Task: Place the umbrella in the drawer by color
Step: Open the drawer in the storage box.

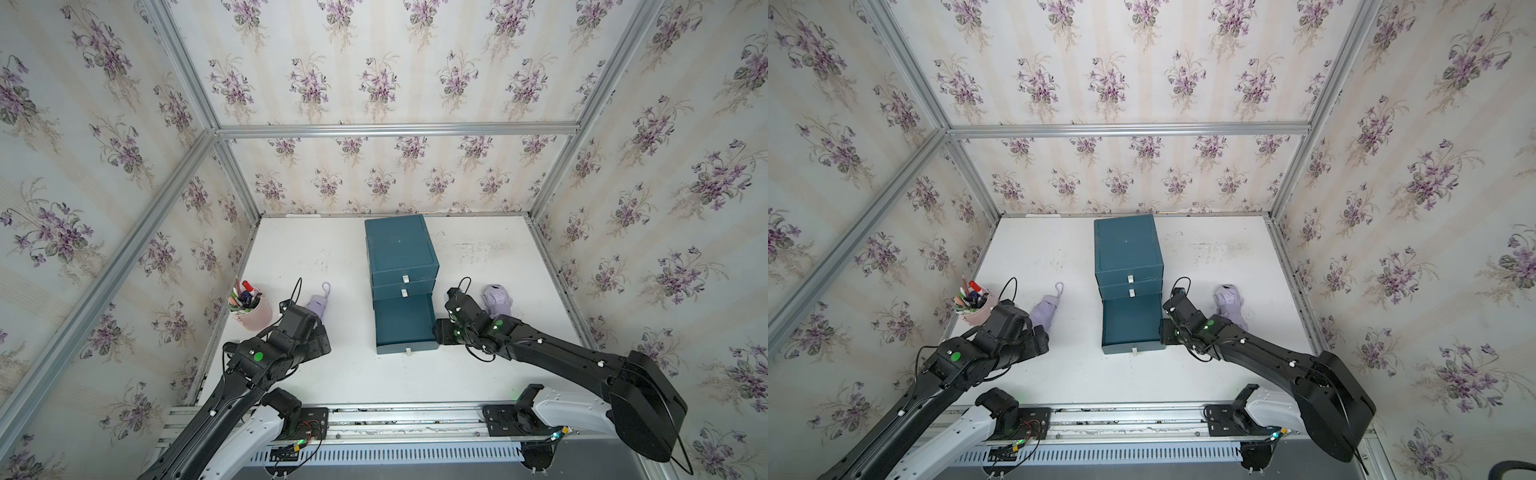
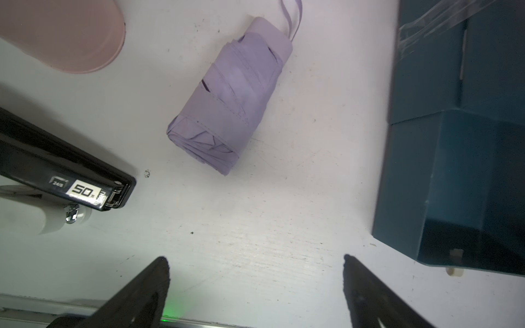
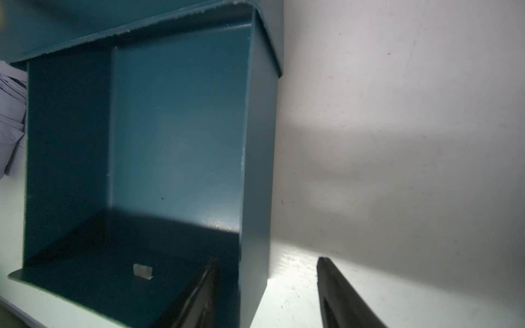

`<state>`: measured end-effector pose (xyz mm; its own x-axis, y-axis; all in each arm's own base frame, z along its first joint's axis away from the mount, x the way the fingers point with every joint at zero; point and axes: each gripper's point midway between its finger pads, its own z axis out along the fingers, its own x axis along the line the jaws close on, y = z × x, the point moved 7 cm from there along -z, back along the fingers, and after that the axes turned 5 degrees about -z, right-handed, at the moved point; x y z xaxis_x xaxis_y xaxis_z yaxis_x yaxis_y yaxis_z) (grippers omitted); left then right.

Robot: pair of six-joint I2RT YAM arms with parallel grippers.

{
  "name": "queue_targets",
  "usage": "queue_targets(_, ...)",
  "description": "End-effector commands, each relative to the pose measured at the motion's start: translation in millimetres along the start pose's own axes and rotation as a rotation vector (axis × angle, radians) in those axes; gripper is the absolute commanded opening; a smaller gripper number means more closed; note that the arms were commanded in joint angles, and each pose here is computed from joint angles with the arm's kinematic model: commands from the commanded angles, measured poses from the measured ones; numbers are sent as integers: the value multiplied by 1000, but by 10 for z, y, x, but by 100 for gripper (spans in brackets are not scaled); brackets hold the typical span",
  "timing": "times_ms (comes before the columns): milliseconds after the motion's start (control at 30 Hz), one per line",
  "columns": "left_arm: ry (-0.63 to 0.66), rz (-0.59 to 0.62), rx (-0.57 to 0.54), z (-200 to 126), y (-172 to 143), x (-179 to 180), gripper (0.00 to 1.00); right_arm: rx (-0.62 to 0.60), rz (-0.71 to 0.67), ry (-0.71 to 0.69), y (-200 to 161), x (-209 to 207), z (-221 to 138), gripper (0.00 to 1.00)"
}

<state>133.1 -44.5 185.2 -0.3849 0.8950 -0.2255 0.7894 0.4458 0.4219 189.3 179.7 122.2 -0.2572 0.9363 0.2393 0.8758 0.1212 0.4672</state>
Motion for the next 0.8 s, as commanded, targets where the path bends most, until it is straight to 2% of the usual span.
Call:
queue_targets(0, 28, -85, -31, 95, 26, 37, 97, 14, -22, -44, 6, -17, 25, 53)
queue_targets(100, 46, -138, -30, 220, 42, 56, 97, 23, -34, -85, 32, -35, 59, 45)
queue_targets(300, 96, -226, -19, 425, 228, 94, 97, 40, -33, -60, -8, -6, 61, 23)
queue_targets(433, 148, -229, -25, 537, 402, 125, 96, 37, -28, -45, -32, 23, 25, 16)
queue_targets(533, 176, -244, -3, 623, 471, 162, 96, 37, -20, -33, -36, 40, 11, 18)
queue_targets(667, 173, -226, 49, 647, 524, 132, 95, 42, -4, -33, -56, 52, -2, 33)
queue_targets(767, 211, -235, 68, 710, 533, 164, 96, 33, 12, -48, -56, 34, -51, 39)
